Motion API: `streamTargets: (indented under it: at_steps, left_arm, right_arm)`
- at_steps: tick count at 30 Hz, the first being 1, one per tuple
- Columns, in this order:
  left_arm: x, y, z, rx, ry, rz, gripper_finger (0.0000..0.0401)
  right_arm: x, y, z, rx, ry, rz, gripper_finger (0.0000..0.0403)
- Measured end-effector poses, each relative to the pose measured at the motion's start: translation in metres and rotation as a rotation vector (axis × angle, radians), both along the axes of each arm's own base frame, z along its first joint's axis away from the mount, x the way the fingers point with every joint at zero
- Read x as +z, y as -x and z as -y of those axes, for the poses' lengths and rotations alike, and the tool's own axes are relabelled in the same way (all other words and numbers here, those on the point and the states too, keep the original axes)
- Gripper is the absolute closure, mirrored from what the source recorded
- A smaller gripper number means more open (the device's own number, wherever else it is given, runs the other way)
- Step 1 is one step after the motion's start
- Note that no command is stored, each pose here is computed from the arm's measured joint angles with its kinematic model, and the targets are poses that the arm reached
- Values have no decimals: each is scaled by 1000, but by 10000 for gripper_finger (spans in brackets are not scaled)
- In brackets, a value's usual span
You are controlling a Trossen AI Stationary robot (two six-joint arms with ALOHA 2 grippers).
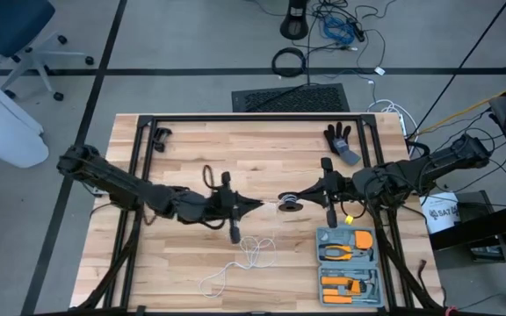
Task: Coil cords
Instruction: Uncoil the white cable wire from the spool
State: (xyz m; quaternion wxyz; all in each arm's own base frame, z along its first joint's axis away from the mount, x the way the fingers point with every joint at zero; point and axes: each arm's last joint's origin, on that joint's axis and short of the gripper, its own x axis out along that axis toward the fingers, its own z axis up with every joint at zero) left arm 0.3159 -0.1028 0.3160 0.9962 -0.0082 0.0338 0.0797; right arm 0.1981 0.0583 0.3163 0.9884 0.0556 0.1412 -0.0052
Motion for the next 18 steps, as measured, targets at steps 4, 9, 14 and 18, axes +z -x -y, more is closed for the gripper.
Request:
streamTargets:
  at_steps: [4,9,14,18]
  left_arm:
    - [19,12,-1,5,17,79,399]
    - [27,10,0,-25,38,176,399]
    - [24,-2,-1,-85,57,254,399]
    - [17,-10,4,-146,64,287,399]
  right_arm:
    - [0,0,0,-6,-16,0,403]
    - [-2,-8,-2,-38,-11,14,403]
    - [-6,-19,-3,-95,7,28,403]
    - [-9,-24,-3,-169,43,36,403]
